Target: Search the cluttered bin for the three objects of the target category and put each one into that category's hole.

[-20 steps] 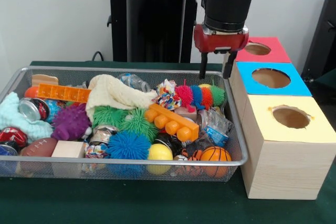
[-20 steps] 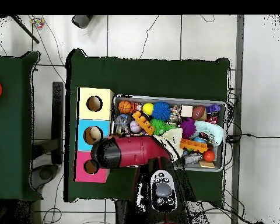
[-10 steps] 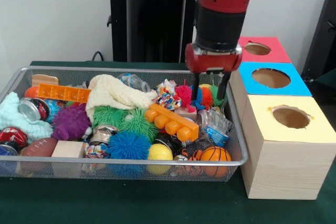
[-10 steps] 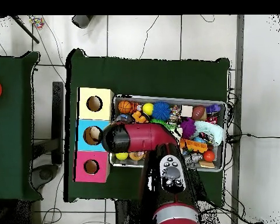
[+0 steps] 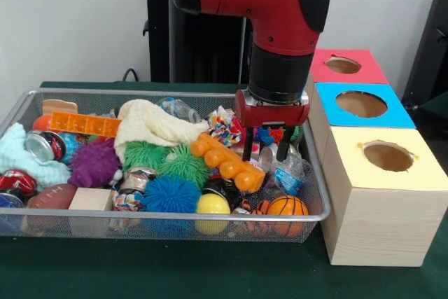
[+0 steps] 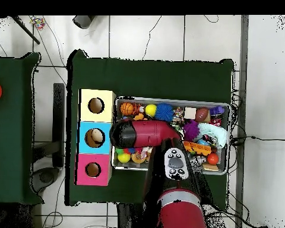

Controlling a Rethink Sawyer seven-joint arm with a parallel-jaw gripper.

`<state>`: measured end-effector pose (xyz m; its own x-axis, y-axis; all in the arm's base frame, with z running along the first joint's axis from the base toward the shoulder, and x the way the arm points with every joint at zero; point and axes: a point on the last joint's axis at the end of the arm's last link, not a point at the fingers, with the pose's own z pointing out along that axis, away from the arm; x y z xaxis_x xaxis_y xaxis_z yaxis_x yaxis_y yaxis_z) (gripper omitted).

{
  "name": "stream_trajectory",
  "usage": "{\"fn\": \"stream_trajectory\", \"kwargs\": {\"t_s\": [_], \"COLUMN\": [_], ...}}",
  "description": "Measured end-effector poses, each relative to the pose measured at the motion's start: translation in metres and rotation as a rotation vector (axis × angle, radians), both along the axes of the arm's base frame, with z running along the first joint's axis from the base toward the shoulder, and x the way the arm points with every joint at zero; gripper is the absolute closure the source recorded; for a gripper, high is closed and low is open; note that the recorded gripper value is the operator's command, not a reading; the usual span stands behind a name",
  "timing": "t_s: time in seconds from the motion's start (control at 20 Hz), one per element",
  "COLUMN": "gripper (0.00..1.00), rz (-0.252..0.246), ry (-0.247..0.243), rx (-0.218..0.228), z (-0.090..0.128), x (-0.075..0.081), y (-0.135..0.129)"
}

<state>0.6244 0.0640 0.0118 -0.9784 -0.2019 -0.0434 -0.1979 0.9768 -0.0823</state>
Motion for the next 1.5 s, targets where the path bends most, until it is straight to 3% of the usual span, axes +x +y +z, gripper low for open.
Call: {"fn": "stream_trajectory", "kwargs": {"t_s": [0.4,0.75,1.5], "gripper": [0.0,0.0,0.0], "rz": [0.036,0.048,0.031], "ry": [-0.057,-0.106,-0.101], "rx": [-0.044,-0.046,-0.031], "z": [0.002,0.004,0.017], "x": [-0.001,-0.002,-0.026], "y": [0.007,0.011,0.016]}}
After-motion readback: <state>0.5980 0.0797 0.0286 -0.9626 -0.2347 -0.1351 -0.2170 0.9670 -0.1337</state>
